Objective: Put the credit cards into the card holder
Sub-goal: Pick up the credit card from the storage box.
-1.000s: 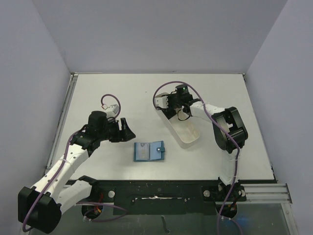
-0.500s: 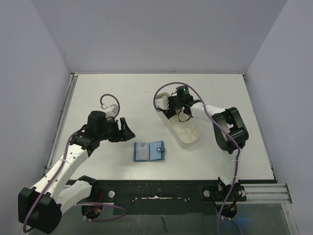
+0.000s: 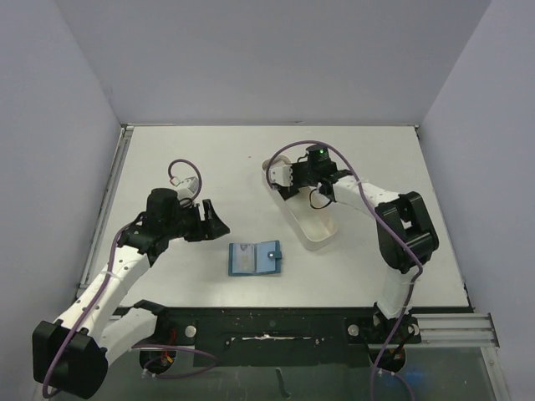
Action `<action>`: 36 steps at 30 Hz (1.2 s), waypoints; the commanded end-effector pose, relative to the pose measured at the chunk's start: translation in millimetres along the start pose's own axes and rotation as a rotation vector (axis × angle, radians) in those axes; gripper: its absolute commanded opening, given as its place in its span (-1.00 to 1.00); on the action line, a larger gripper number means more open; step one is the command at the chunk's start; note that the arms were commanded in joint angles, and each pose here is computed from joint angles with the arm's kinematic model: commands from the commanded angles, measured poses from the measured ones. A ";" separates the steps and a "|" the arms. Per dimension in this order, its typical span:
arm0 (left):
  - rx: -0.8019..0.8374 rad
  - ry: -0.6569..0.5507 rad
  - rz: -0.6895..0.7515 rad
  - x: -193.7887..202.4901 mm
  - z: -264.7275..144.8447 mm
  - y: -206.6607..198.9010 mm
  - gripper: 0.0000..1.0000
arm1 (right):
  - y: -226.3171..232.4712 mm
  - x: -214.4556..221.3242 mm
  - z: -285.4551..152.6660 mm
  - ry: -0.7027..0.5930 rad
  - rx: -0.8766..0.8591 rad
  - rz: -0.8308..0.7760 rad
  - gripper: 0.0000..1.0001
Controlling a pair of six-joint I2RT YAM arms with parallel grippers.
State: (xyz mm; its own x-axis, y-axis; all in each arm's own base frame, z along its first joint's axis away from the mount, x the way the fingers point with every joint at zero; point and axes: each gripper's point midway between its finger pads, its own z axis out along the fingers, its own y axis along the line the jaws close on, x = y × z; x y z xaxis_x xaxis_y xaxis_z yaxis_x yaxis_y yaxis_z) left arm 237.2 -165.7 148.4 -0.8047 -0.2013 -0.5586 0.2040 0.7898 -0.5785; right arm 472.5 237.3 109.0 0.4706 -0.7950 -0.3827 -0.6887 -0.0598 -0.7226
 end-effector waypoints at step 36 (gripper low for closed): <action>0.451 -0.299 -0.152 -70.9 -76.1 -114.1 0.28 | 43.9 -264.1 -144.6 -0.430 0.022 1.321 -1.00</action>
State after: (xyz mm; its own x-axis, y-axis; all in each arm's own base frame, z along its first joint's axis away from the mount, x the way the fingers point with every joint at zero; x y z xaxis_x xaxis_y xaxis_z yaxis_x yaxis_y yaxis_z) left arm 229.0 -198.3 247.1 -0.7371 -0.4317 -0.5199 0.2829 0.5015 -0.8176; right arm 243.4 356.8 215.3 -0.2123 -0.3035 -0.9289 -0.8475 0.5304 0.0204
